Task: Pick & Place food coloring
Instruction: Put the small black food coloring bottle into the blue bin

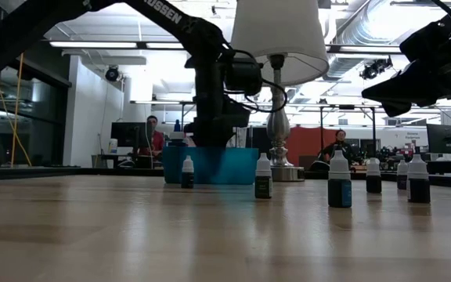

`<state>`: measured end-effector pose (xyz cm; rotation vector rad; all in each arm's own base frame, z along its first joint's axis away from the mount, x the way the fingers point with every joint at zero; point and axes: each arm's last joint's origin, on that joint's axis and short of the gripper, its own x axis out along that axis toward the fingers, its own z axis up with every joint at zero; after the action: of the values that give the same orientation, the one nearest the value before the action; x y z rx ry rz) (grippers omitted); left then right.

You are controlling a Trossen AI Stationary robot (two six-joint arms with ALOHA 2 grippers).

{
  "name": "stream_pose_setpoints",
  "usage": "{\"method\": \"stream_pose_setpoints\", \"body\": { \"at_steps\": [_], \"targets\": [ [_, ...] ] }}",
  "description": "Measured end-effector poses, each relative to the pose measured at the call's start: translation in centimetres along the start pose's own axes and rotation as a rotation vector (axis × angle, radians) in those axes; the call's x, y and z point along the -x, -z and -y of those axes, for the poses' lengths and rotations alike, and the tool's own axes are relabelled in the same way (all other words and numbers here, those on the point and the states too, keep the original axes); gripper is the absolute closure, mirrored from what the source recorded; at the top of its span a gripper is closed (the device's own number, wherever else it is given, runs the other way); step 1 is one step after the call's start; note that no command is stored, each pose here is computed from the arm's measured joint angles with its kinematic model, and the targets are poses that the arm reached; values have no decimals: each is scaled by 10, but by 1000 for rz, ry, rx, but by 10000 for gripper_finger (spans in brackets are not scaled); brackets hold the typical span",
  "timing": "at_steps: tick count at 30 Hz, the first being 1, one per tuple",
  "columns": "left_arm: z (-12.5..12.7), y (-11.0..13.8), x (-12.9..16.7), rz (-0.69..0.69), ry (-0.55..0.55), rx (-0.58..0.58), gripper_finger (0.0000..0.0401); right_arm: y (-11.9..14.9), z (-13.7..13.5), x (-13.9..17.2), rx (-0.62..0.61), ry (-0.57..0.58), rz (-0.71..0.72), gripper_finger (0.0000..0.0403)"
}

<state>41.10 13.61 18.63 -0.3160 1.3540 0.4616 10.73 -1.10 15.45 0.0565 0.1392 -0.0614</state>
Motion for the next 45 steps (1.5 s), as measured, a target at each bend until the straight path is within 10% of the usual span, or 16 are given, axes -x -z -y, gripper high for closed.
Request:
{"method": "stream_pose_setpoints", "body": {
  "at_steps": [45],
  "targets": [
    [26, 25, 71, 44, 37, -135, 238, 0, 0, 0, 0, 0, -1, 402]
  ]
}}
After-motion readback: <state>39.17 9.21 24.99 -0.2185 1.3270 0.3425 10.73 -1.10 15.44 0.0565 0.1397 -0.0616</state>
